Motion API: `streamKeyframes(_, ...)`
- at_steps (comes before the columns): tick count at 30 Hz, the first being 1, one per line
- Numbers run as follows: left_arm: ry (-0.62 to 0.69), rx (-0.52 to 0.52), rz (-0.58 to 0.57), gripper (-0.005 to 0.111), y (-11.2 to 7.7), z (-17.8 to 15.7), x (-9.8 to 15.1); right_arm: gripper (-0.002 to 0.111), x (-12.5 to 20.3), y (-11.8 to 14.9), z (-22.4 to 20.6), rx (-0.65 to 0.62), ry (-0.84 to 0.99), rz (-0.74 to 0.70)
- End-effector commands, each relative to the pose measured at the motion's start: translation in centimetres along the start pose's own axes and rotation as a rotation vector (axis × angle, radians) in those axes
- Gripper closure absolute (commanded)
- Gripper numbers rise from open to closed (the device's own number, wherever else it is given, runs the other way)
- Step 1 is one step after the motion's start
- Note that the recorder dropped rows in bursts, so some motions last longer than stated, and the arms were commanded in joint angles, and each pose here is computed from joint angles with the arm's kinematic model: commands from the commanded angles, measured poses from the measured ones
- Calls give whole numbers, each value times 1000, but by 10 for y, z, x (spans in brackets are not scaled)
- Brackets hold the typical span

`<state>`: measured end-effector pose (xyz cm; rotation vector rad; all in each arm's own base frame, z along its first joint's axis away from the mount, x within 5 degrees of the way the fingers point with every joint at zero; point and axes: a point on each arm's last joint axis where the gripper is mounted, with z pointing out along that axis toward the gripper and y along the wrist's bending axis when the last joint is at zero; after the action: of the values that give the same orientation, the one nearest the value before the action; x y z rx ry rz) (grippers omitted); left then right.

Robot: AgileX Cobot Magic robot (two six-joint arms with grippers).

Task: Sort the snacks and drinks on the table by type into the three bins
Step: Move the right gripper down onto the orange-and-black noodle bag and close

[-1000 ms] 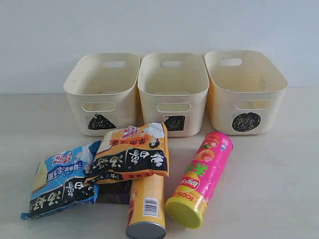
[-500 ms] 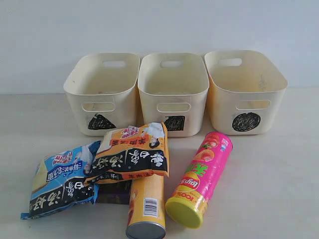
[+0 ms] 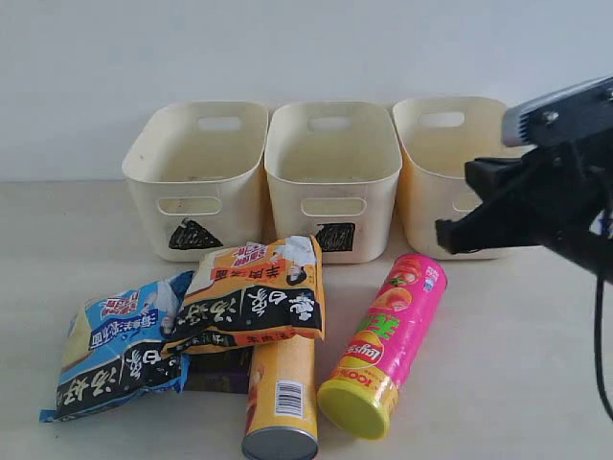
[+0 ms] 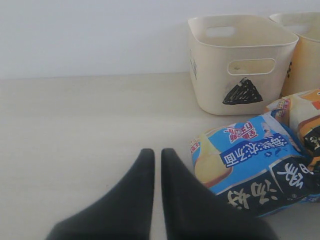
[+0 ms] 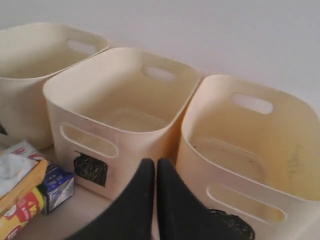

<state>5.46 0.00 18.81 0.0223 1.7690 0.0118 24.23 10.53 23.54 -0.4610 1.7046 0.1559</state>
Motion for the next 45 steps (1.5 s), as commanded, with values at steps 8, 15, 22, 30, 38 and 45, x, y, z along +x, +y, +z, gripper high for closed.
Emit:
streamKeyframes(8, 0, 0, -7, 102, 0, 0, 1, 108, -2, 63, 2, -90, 38, -456)
streamKeyframes(15, 0, 0, -7, 102, 0, 0, 1, 108, -24, 72, 14, -214, 221, -456)
streamKeyframes(22, 0, 0, -7, 102, 0, 0, 1, 108, -25, 88, 8, -315, 230, -587)
streamKeyframes(30, 0, 0, -7, 102, 0, 0, 1, 108, -21, 140, -7, -456, 158, -777)
streamKeyframes(38, 0, 0, -7, 102, 0, 0, 1, 85, 1, 188, 1, -518, 160, -981)
streamKeyframes(45, 0, 0, -7, 102, 0, 0, 1, 21, 14, 199, 10, -373, 167, -1109)
